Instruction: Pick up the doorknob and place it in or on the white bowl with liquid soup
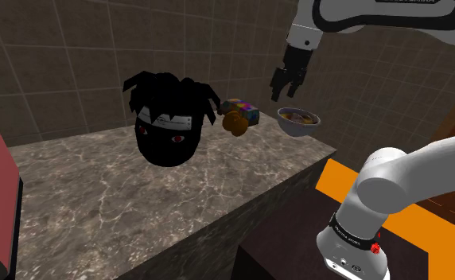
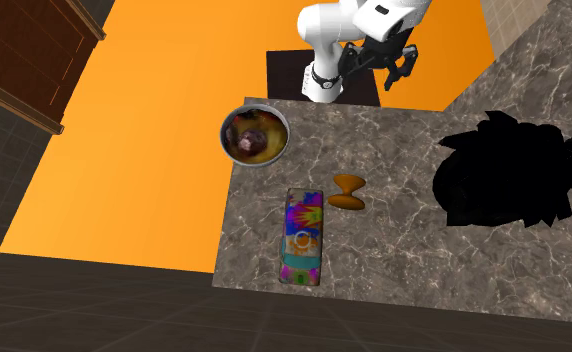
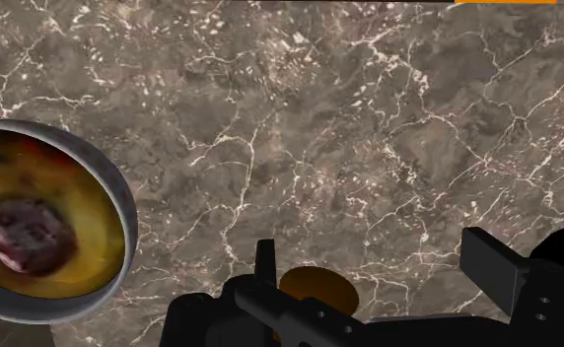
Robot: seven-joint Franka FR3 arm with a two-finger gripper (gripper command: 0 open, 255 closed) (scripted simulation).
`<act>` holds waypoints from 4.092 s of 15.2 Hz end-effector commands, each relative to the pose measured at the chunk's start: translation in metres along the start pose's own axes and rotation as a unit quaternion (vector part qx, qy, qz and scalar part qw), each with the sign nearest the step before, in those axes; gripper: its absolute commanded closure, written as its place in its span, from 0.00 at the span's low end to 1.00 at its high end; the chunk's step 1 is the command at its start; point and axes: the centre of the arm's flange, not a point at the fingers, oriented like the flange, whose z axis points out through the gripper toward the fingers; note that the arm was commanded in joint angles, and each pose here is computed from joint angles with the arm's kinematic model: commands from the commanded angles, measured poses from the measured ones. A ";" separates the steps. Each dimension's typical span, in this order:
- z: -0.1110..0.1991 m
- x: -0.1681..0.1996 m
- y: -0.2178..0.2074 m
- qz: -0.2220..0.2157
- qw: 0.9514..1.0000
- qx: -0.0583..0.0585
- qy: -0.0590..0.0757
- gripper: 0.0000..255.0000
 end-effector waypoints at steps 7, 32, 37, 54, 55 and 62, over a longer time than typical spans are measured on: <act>0.059 0.044 -0.012 -0.009 0.999 -0.023 0.030 0.00; 0.207 0.147 -0.026 -0.025 0.993 -0.068 0.089 0.00; 0.207 0.147 -0.026 -0.025 0.993 -0.068 0.089 1.00; 0.154 0.152 -0.026 -0.025 0.993 -0.068 0.089 1.00; 0.149 0.153 -0.026 -0.025 0.993 -0.068 0.089 1.00; 0.112 0.157 -0.025 -0.025 0.993 -0.068 0.089 1.00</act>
